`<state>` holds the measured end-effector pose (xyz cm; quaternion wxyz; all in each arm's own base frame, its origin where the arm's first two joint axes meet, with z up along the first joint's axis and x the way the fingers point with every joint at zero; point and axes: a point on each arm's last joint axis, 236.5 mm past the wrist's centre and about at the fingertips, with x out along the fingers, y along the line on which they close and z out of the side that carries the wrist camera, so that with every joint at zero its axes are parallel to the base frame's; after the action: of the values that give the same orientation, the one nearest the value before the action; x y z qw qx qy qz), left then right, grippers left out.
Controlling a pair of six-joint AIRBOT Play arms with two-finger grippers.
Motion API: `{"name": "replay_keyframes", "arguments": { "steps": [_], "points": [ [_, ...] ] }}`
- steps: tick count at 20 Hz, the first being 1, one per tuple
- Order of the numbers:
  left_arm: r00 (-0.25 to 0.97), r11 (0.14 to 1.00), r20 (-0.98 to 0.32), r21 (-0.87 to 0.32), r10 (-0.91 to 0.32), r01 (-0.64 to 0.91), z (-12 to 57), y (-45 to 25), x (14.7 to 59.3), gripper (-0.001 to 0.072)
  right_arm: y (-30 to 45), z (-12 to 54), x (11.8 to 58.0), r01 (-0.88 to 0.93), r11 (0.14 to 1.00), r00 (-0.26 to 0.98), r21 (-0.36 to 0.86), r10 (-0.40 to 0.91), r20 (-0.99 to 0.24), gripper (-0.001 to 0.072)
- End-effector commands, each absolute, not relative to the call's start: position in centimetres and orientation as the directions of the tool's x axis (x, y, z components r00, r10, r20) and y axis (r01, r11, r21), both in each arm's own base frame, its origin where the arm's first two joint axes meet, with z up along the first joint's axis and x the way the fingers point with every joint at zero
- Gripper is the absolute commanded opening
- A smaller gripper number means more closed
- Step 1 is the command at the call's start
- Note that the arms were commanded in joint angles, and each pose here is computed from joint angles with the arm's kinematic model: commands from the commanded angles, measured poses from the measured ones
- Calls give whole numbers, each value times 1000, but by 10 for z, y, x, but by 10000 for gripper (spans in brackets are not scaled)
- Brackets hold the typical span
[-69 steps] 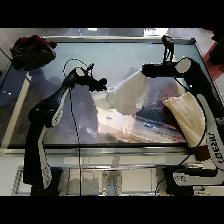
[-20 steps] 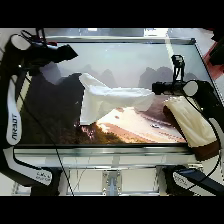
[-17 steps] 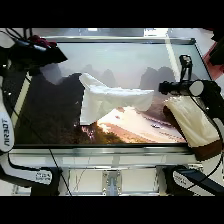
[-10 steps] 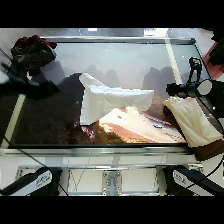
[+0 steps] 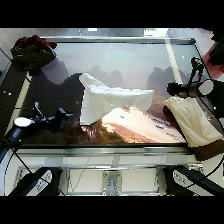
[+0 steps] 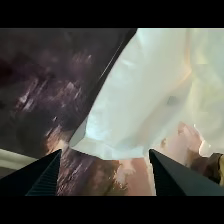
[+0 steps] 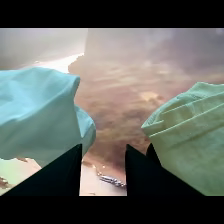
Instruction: Fold the shirts.
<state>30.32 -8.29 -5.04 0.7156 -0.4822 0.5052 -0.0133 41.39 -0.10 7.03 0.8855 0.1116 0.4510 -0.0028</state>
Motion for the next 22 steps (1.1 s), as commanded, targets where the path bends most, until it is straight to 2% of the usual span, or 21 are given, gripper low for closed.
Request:
{"name": "replay_keyframes", "arguments": {
  "steps": [1, 4, 8, 10, 16, 18, 19, 20, 21, 22],
  "points": [
    [487, 516, -711, -703, -508, -489, -63, -89, 301, 608, 10, 78, 421, 75, 968, 624, 241, 143, -768, 351],
    [425, 539, -729, -684, -537, -492, -76, -107, 293, 608, 14, 80, 423, 70, 963, 631, 261, 160, -759, 351],
    [435, 565, -736, -677, -519, -472, -82, -119, 299, 608, 14, 80, 423, 70, 963, 631, 261, 160, -759, 351],
    [399, 568, -745, -666, -534, -483, -90, -128, 293, 608, 14, 81, 423, 70, 963, 632, 261, 160, -758, 351],
    [422, 523, -749, -660, -511, -539, -106, -132, 312, 605, 14, 83, 422, 68, 963, 636, 261, 160, -755, 351],
    [408, 503, -748, -657, -523, -561, -110, -135, 318, 577, 15, 84, 422, 68, 961, 636, 266, 164, -754, 351],
    [393, 493, -745, -657, -539, -570, -112, -139, 318, 545, 16, 84, 422, 68, 961, 636, 267, 165, -754, 350],
    [375, 493, -743, -657, -555, -571, -113, -143, 319, 441, 16, 84, 422, 68, 961, 636, 268, 165, -754, 350],
    [369, 493, -740, -658, -562, -569, -113, -145, 321, 270, 16, 83, 422, 68, 961, 635, 268, 165, -755, 350],
    [384, 491, -734, -668, -561, -560, -110, -145, 328, 57, 16, 82, 420, 68, 961, 629, 268, 167, -759, 349]
  ]
}}
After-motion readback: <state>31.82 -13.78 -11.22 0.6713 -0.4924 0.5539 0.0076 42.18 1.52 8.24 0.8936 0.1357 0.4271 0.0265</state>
